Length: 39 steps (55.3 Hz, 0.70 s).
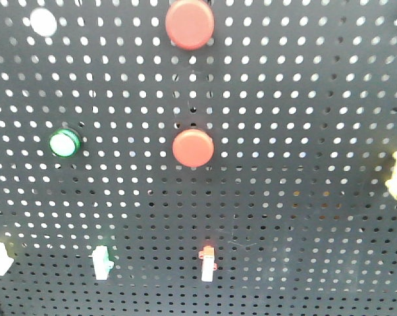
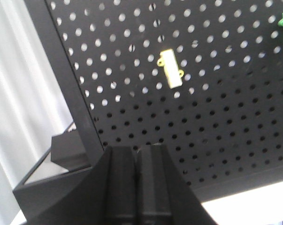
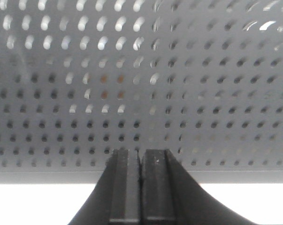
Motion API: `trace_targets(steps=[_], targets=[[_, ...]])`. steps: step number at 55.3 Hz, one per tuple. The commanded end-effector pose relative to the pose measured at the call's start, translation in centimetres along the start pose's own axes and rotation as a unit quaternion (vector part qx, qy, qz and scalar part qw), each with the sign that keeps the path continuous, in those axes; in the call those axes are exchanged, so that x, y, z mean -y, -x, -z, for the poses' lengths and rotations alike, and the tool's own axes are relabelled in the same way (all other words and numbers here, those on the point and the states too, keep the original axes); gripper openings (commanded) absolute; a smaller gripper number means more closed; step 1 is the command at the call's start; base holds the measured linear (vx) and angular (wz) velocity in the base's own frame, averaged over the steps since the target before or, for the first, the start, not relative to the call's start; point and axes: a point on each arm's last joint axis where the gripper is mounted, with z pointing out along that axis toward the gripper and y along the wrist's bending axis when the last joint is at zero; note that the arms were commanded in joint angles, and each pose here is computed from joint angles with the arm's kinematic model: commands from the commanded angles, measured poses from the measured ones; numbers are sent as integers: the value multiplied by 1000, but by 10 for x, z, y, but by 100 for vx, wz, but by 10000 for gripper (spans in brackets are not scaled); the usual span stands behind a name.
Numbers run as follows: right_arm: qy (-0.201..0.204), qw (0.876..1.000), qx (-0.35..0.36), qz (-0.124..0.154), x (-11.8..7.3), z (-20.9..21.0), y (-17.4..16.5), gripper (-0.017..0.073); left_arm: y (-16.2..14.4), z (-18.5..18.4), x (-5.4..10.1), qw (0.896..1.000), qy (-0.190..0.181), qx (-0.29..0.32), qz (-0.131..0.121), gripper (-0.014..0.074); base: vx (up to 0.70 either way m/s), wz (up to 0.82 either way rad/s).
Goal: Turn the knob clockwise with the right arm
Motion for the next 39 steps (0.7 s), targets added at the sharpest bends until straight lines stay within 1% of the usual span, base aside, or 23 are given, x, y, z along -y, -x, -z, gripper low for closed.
trace_targets(steps=[1,39], targets=[[-4,999,38,4,0,1,4,2,-3,1,2,1000,3,31,5,-6,0,0],[-4,999,40,4,0,1,4,2,-3,1,2,1000,3,31,5,-6,0,0]])
